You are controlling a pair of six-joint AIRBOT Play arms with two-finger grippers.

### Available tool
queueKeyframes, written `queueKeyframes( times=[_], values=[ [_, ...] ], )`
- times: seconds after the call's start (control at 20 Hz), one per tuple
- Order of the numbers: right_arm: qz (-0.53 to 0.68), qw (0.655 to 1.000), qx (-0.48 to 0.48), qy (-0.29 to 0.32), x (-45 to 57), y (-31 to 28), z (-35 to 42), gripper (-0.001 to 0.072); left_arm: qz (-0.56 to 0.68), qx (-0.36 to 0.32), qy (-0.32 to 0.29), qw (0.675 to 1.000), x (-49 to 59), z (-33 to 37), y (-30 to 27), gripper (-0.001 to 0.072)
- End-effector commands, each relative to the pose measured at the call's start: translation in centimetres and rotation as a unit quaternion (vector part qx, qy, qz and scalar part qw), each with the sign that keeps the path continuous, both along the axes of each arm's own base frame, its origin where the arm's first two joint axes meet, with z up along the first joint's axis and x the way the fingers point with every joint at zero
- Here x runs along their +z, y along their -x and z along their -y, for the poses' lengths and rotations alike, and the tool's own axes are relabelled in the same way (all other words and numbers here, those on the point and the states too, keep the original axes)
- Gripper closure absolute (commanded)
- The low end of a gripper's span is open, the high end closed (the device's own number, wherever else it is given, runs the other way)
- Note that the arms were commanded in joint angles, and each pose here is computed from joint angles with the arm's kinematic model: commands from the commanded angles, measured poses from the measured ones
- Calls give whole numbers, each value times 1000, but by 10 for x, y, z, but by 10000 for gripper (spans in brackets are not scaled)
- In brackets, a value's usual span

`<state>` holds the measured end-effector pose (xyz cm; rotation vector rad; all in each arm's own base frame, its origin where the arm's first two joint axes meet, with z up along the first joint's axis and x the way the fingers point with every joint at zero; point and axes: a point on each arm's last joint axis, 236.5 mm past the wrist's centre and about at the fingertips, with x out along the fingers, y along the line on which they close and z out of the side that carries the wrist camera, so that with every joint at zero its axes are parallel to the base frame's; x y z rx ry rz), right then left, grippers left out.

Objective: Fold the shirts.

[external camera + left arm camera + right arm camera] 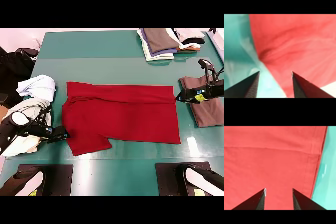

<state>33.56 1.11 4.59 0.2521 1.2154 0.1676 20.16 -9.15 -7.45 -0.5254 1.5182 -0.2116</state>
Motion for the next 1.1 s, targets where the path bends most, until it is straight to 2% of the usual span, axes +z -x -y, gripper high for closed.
queueKeyframes(
  times=[0.0, 0.1, 0.15, 0.2, 0.3, 0.5, 0.55, 0.6, 0.75, 0.85, 0.95, 1.05],
  values=[
    [2, 1000, -1, -1, -1, 3, -1, 322, 11, 31, 38, 999, -6, 15, 0, 231],
    [-2, 1000, 1, -1, -1, 5, -1, 322, 11, 37, 51, 998, -3, 20, -1, 232],
    [-5, 1000, 3, -2, -2, 6, -2, 322, 11, 41, 57, 997, -1, 23, -2, 289],
    [-13, 1000, 6, 0, -3, 10, -1, 323, 13, 39, 61, 997, 0, 24, -2, 494],
    [-40, 999, 15, 15, -13, 24, 4, 323, 14, 27, 66, 997, 3, 26, -1, 680],
    [-159, 987, -34, 5, -71, 86, 35, 304, 24, -21, 67, 997, 29, 28, -5, 682],
    [-194, 979, -56, -7, -84, 107, 42, 188, 31, -27, 67, 997, 34, 28, -8, 682],
    [-229, 970, -81, -25, -98, 129, 47, 173, 37, -28, 67, 997, 37, 28, -12, 682],
    [-305, 942, -118, -75, -127, 172, 44, 188, 52, -19, 61, 997, 38, 25, -20, 682],
    [-316, 935, -119, -112, -136, 172, 29, 209, 53, -19, 61, 997, 38, 25, -21, 681],
    [-317, 929, -114, -149, -139, 165, 12, 275, 52, -21, 62, 997, 38, 26, -20, 682],
    [-317, 931, -95, -157, -139, 160, 1, 288, 54, -23, 61, 996, 38, 26, -20, 682]
  ],
)
